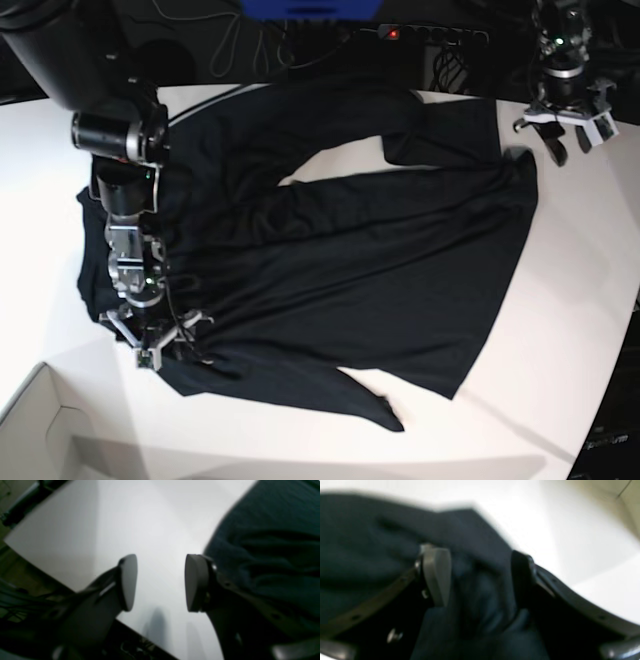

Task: Layout the t-shirt on the table in an organized manner, then fold the t-shirt properly
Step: 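Release the shirt and move both grippers to the collar-end corners, then grasp the collar-end corners with both grippers and lift them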

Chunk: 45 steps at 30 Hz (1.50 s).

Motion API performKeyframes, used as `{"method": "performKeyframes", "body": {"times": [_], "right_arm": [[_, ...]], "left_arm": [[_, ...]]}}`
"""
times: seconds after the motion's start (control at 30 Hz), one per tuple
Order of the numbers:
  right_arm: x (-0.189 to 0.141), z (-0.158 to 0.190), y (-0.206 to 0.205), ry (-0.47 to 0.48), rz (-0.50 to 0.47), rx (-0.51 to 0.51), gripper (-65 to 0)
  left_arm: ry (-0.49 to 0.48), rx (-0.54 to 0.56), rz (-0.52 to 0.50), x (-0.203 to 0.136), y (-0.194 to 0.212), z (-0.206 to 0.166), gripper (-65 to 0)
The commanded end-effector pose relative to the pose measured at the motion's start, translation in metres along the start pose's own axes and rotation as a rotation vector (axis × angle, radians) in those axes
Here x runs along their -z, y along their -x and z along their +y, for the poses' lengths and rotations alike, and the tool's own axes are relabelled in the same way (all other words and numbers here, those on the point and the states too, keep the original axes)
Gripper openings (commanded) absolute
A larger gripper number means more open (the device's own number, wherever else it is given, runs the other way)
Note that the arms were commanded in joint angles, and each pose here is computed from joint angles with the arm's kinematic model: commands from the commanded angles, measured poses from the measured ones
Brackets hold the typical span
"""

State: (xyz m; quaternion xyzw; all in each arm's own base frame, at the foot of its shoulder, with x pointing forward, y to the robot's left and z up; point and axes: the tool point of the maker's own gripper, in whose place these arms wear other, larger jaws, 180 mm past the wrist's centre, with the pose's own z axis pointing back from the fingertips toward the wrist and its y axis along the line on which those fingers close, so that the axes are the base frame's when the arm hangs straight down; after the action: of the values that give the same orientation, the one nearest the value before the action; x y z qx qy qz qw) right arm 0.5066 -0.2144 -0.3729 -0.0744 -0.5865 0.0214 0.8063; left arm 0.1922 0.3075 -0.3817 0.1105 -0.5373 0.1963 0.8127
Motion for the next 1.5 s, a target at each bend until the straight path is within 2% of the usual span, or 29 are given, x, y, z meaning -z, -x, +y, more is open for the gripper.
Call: {"method": "performKeyframes", "body": {"times": [0.0, 0.1, 0.2, 0.43, 0.53, 0.8, 0.9, 1.07, 1.27, 1.47], "right_arm": [[0.002, -0.017, -0.039, 0.038, -0.111, -0.009, -26.5], [-0.018, -0.03, -0.058, 0.071, -0.188, -0.053, -26.5], [-0.043, -0.04, -0.067, 0.103, -0.208, -0.089, -26.5], [-0.11, -0.034, -0.049, 0.065, -0.175, -0.178, -26.5], [-0.138, -0.033, -0.034, 0.065, -0.143, -0.209, -26.5], [-0.213, -0.046, 0.036, 0.085, 0.055, -0.249, -26.5], [-0.23, -0.038, 0.063, 0.011, 0.118, -0.179, -26.5], [-0.24, -0.036, 0.088, -0.036, 0.169, -0.063, -26.5], [-0.224, -0.038, 0.089, -0.036, 0.166, -0.028, -26.6], [-0.209, -0.051, 0.109, -0.039, 0.218, -0.028, -26.5]], "left_arm": [[0.019, 0.004, -0.042, 0.001, -0.012, -0.006, -35.1], [0.06, 0.001, -0.03, 0.002, -0.007, -0.023, -35.1], [0.097, -0.007, -0.042, 0.009, -0.011, -0.04, -35.1], [0.112, -0.019, 0.035, 0.023, 0.021, -0.053, -35.1], [0.113, -0.024, 0.045, 0.028, 0.025, -0.055, -35.1], [0.102, -0.044, 0.038, 0.046, 0.023, -0.058, -35.6], [0.103, -0.05, 0.029, 0.048, 0.019, -0.059, -35.3], [0.116, -0.048, -0.019, 0.051, -0.001, -0.062, -35.2], [0.148, -0.041, -0.112, 0.042, -0.038, -0.07, -35.2], [0.183, -0.029, -0.152, 0.019, -0.054, -0.077, -35.2]]}}
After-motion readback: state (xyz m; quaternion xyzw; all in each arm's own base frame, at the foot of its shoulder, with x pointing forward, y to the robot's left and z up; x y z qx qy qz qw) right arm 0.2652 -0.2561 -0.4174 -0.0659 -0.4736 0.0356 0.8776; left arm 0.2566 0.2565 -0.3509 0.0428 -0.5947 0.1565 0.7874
